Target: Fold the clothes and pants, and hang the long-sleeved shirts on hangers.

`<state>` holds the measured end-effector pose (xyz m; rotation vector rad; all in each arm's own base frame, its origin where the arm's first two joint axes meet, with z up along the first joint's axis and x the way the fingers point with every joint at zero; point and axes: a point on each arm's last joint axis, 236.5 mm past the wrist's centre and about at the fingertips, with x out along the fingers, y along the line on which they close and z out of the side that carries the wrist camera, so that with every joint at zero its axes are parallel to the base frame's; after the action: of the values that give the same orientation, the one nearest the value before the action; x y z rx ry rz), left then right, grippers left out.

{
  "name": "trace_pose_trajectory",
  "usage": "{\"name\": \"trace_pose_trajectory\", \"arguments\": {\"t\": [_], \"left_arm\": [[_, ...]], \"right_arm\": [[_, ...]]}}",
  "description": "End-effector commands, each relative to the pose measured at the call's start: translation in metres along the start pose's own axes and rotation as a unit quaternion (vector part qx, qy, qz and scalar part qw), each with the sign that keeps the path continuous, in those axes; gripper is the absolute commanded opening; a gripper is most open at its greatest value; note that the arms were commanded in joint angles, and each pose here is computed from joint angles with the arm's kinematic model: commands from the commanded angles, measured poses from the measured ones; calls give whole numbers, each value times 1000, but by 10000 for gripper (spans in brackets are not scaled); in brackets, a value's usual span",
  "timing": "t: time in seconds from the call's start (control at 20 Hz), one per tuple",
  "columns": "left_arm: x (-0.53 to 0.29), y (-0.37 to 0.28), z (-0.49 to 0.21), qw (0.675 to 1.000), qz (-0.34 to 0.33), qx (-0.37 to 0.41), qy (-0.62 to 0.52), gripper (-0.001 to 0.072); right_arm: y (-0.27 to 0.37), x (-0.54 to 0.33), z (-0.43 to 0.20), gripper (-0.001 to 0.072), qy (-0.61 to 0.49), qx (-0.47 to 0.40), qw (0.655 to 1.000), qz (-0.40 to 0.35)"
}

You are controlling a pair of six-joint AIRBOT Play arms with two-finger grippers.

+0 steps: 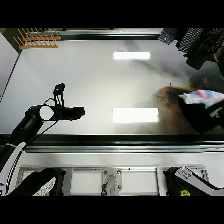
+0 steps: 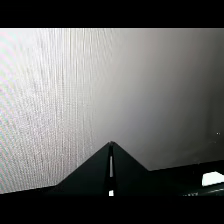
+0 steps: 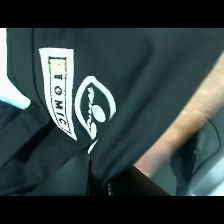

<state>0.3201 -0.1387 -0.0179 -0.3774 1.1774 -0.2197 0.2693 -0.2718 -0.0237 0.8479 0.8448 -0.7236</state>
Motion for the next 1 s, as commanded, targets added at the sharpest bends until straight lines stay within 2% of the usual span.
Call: {"name": "trace_pose_trajectory", "arguments": {"t": [0.0, 0.15, 0.2, 0.25, 0.3, 0.35, 0.45, 0.55, 0.65, 0.75, 0.95], "left_arm": [[0, 0, 0, 1000, 0, -5, 0, 10], [0, 0, 0, 1000, 0, -5, 1, 10], [0, 0, 0, 1000, 0, -5, 1, 10], [0, 0, -1, 1000, 0, -5, 1, 10], [0, 0, -1, 1000, 1, -4, 2, 10], [0, 0, -2, 1000, 1, -4, 3, 10], [0, 0, -1, 1000, 1, -4, 3, 9], [0, 0, -1, 1000, 1, -4, 2, 10], [0, 0, 0, 1000, 0, -4, 0, 10], [0, 0, 1, 1000, 0, -4, -2, 10], [0, 0, 1, 1000, 0, -4, -3, 10]], "right_arm": [[-52, 0, -24, 13, 4, 65, 997, -47], [-64, 6, -39, 17, 23, 52, 996, -66], [-70, 3, -36, 41, 21, 33, 996, -80], [-77, -1, -31, 214, 16, 13, 995, -96], [-84, -8, -24, 511, 11, -11, 993, -116], [-91, -17, -16, 682, 10, -34, 990, -137], [-100, -42, 8, 695, 0, -71, 982, -176], [-76, -65, 40, 695, -56, -86, 983, -155], [-11, -82, 57, 695, -122, -129, 982, -68], [74, -97, 43, 695, -142, -195, 969, 50], [227, -130, -53, 695, -80, -281, 915, 279]]}}
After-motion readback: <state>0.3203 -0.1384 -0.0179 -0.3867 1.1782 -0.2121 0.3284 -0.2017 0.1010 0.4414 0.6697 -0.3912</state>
